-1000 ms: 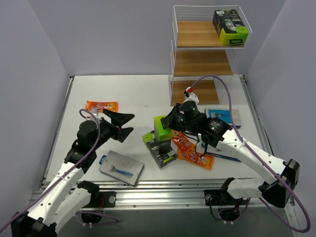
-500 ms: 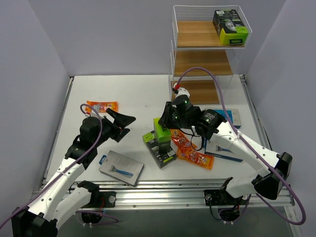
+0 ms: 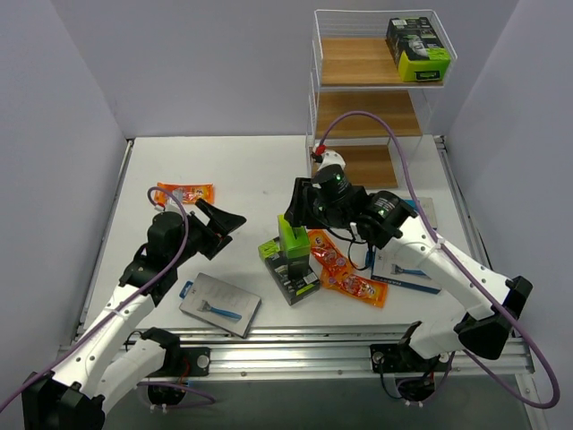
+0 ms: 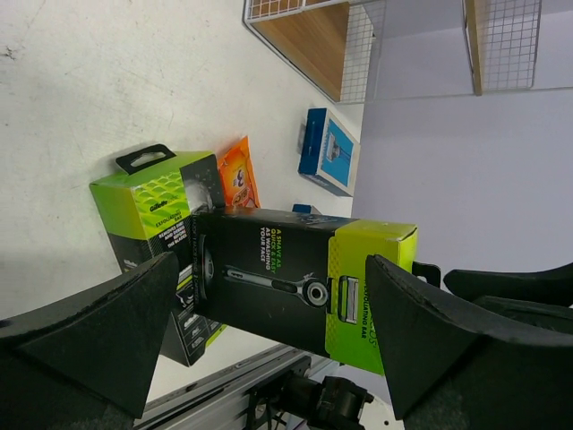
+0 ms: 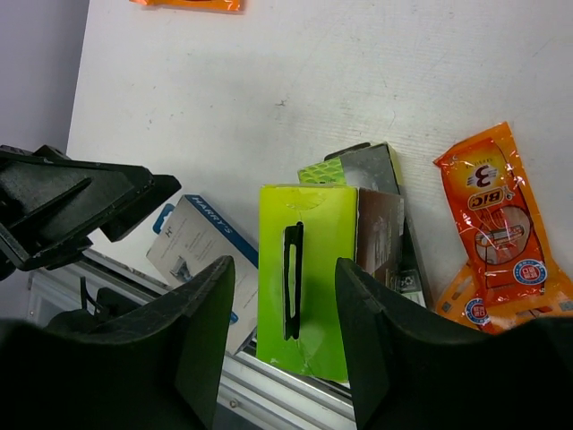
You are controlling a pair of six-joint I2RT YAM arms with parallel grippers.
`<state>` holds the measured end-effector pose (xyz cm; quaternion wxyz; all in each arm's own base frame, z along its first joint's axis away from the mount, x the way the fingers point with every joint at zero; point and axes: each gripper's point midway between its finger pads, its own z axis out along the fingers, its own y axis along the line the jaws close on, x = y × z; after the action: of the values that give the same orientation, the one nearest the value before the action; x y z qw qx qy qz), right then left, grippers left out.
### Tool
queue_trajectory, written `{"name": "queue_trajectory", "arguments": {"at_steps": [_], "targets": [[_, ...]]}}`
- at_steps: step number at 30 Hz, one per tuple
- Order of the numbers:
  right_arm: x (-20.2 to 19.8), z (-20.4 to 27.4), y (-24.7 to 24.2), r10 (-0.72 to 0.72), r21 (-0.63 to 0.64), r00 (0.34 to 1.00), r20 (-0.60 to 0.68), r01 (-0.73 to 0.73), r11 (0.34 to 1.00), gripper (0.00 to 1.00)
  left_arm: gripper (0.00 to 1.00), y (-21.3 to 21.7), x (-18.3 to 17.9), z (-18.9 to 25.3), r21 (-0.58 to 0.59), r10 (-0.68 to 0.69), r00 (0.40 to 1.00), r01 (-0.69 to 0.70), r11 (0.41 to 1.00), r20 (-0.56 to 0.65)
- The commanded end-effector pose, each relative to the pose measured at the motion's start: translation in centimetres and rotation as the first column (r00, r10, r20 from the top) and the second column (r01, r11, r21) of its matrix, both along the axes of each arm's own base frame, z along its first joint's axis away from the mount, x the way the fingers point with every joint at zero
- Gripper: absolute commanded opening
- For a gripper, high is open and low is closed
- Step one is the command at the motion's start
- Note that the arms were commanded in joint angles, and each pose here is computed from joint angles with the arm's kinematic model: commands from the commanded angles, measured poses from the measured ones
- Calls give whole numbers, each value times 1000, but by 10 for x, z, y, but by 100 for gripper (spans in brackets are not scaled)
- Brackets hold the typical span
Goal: Place and organize the shaving razors onto the shelf
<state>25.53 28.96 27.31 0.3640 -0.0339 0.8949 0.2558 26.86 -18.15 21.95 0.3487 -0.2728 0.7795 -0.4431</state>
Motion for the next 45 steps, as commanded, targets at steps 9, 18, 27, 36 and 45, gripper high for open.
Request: {"name": "queue_trajectory", "arguments": {"at_steps": [9,18,27,36,45], "targets": [[-2,-8,-5,-5,-213,1000,19,9,977,65,94,7,3,15,73,-6,998,1,997,60],[-4,-29,-3,-10,-311,1000,-9,7,950,68,94,10,3,15,110,-13,998,5,994,69],[-4,-42,-6,-9,-368,999,-32,-4,930,66,94,9,1,8,106,-21,998,15,994,54],[-8,-53,0,24,-384,997,-77,-52,922,49,94,9,2,8,115,-31,998,24,993,58],[-14,-63,-2,41,-405,993,-114,-84,911,44,94,8,3,8,134,-58,997,50,990,55]]}}
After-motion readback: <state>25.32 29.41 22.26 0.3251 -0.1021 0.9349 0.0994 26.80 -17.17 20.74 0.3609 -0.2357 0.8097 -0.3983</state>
